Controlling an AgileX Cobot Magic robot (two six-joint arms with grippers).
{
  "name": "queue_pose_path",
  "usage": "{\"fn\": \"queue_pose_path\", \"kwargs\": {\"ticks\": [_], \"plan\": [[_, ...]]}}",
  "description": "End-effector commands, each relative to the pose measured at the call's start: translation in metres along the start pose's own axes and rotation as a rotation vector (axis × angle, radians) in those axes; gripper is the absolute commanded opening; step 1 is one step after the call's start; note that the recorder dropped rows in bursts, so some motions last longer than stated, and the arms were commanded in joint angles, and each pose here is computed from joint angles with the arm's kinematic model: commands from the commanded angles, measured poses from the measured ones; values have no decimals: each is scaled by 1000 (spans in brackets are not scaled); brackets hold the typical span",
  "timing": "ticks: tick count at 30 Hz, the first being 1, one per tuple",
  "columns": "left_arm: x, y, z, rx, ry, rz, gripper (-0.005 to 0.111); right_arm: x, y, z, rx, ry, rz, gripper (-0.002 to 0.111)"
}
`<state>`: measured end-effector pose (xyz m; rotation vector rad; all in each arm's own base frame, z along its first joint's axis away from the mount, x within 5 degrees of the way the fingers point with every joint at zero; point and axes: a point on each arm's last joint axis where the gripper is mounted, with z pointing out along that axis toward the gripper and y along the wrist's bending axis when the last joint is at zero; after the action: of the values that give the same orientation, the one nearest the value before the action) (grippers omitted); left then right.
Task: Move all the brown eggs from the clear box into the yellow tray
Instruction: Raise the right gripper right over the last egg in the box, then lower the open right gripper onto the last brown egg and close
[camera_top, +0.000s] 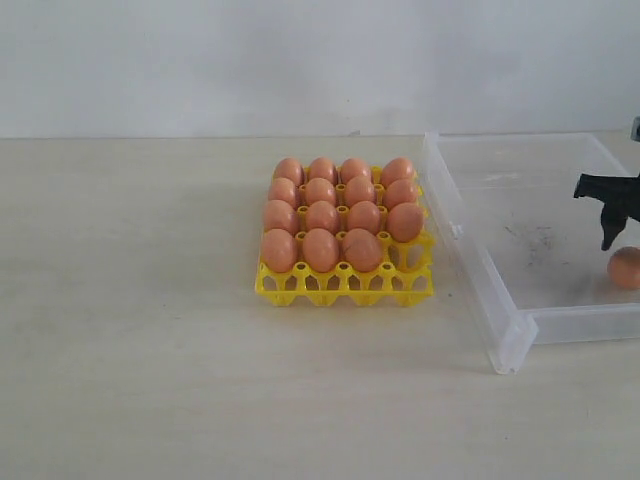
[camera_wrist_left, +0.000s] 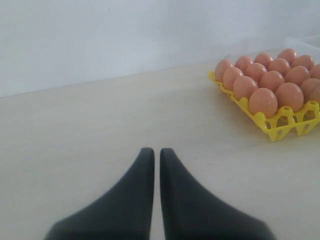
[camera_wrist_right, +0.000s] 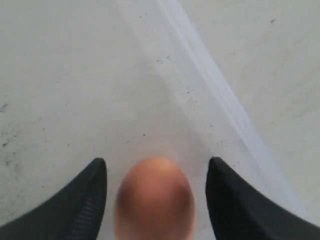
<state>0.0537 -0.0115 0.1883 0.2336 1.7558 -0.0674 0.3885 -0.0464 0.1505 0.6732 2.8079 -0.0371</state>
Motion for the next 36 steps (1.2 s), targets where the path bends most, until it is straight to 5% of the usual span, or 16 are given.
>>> {"fn": "queue_pose_path", "kwargs": {"ticks": [1, 11, 17, 22, 28, 36], "plan": [[1, 0, 0, -4, -6, 6, 4, 0, -11, 5, 34, 38, -13, 38], [1, 0, 0, -4, -6, 6, 4, 6, -11, 19, 46, 110, -54, 38], [1, 0, 0, -4, -6, 6, 4, 11, -14, 14, 68, 203, -190, 64], [1, 0, 0, -4, -6, 6, 4, 5, -13, -4, 56, 198, -319, 64], [1, 0, 0, -4, -6, 6, 4, -1, -6, -33, -30, 100, -305, 64], [1, 0, 0, -4, -6, 6, 4, 4, -5, -35, -88, 128, -756, 64]]}}
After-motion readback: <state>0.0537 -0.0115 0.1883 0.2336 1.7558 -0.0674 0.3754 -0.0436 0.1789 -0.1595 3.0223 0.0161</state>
